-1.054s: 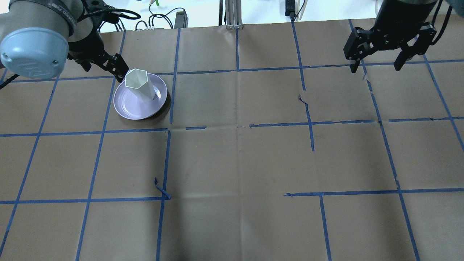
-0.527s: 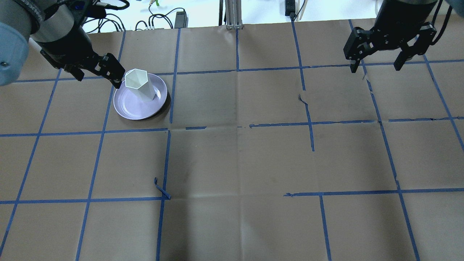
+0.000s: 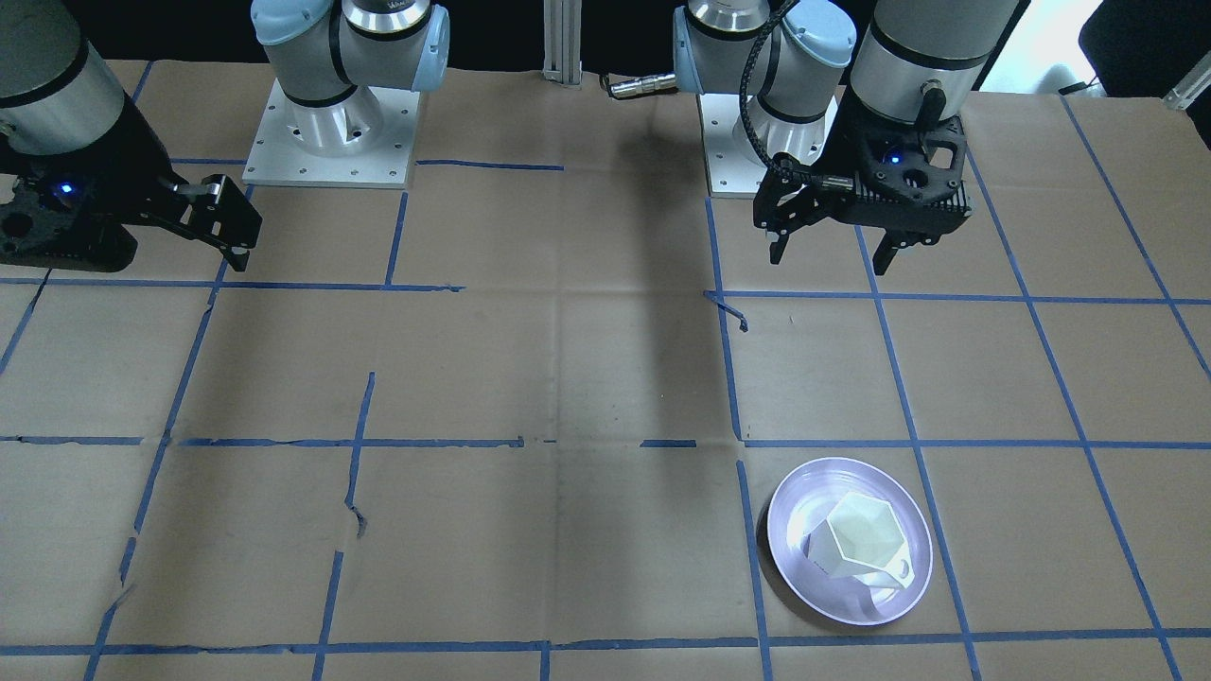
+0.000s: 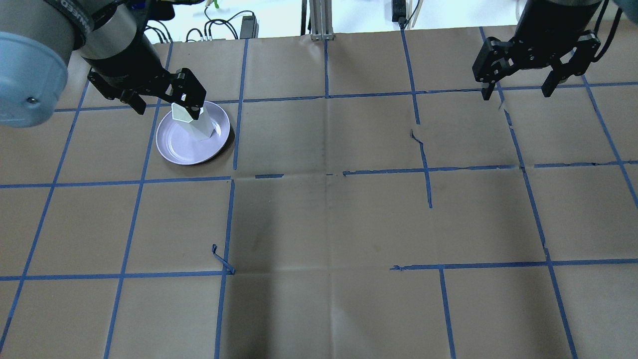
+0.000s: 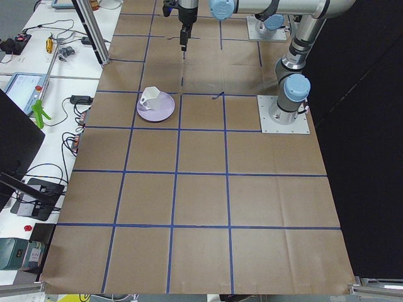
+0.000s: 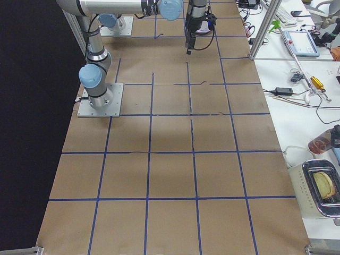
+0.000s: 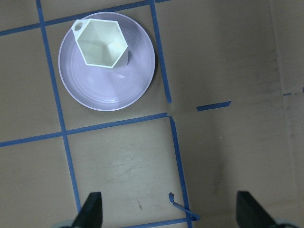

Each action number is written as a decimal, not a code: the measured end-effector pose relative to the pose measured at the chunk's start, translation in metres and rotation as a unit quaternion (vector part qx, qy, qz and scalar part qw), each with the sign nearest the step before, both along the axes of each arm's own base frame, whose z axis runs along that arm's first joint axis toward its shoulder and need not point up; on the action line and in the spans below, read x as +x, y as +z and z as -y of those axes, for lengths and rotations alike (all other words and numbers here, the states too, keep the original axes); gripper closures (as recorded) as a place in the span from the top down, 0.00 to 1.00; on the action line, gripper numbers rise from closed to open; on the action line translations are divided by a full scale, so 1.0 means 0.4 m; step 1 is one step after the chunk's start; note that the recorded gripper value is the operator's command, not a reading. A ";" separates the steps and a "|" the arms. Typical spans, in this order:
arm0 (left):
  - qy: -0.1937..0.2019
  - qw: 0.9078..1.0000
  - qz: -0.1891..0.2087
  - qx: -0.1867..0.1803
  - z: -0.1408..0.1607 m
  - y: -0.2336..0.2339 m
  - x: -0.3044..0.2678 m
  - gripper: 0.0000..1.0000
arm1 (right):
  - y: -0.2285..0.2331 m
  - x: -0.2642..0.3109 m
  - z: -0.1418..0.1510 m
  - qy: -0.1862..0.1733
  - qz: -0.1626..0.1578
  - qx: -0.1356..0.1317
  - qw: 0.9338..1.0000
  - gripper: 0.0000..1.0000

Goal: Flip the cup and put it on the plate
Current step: 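Raise the left gripper away from the mug on the plate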

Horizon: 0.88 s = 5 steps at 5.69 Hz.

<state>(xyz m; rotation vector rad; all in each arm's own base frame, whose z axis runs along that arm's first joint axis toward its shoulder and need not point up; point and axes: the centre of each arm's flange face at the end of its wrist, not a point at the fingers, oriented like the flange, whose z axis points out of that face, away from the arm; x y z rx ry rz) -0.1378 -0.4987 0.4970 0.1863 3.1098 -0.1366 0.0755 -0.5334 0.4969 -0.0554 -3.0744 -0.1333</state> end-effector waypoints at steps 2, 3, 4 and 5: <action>0.020 1.000 -0.015 0.000 -0.005 0.007 -0.012 0.99 | 0.000 0.000 0.000 0.000 0.000 0.000 1.000 1.00; 0.021 1.000 -0.017 -0.001 -0.006 0.010 -0.015 0.99 | 0.000 0.000 0.000 0.000 0.000 0.000 1.000 1.00; 0.022 1.000 -0.019 -0.002 -0.007 0.012 -0.016 0.99 | 0.000 0.000 0.000 0.000 0.000 0.000 1.000 1.00; 0.022 1.000 -0.019 -0.002 -0.008 0.014 -0.017 0.99 | 0.000 0.000 0.000 0.000 0.000 0.000 1.000 1.00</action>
